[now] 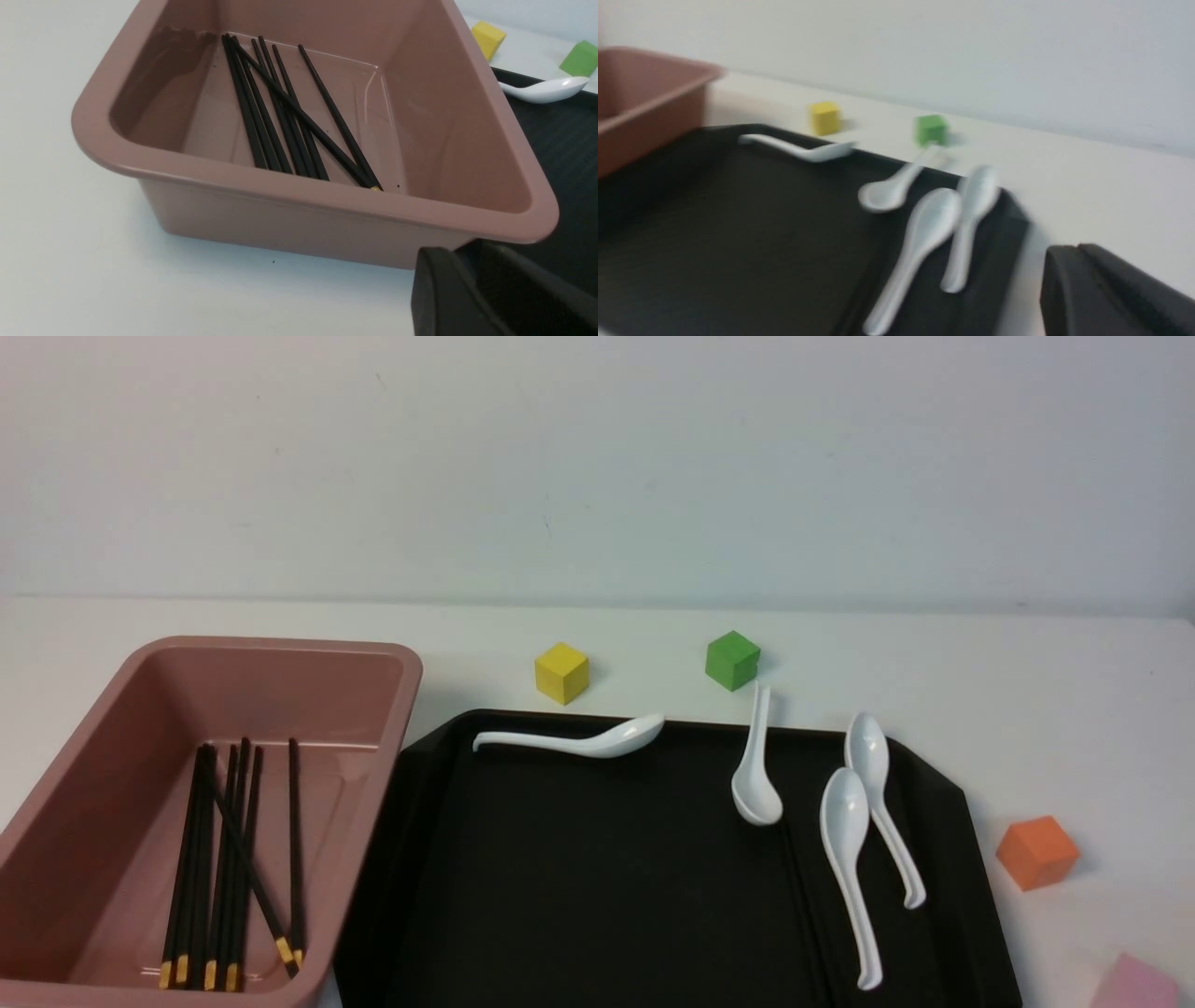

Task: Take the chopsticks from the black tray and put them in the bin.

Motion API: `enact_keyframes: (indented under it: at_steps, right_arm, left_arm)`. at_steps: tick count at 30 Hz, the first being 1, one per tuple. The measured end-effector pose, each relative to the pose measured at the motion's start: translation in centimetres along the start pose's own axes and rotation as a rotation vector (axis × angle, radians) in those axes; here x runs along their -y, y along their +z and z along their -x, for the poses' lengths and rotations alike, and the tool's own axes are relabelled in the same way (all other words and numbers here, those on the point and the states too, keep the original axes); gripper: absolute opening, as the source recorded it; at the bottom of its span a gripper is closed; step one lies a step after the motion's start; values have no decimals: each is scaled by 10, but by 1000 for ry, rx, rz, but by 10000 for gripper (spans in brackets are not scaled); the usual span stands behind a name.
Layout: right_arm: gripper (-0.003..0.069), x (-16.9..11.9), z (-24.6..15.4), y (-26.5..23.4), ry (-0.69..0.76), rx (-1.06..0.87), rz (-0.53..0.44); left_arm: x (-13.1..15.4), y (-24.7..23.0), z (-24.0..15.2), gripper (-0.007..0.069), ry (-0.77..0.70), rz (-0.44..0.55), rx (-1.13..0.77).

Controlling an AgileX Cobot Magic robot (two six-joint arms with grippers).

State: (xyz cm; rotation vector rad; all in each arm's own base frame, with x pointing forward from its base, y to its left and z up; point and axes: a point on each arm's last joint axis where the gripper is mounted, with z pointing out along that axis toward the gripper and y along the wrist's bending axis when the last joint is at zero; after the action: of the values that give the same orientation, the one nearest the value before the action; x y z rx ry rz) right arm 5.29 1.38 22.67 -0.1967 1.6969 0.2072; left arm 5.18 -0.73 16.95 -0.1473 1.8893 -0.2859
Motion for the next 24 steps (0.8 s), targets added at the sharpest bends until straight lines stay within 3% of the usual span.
enact_keyframes:
  at_steps: [5,9,24]
  right_arm:
    - [36,10,-35,3,27,-47,-164]
    - [43,13,-50,4,45,-123,-224]
    - [64,13,-51,4,55,-144,-231]
  left_arm:
    - [0,0,0,134,0,0,0]
    - [0,0,0,141,0,0,0]
    - [0,0,0,146,0,0,0]
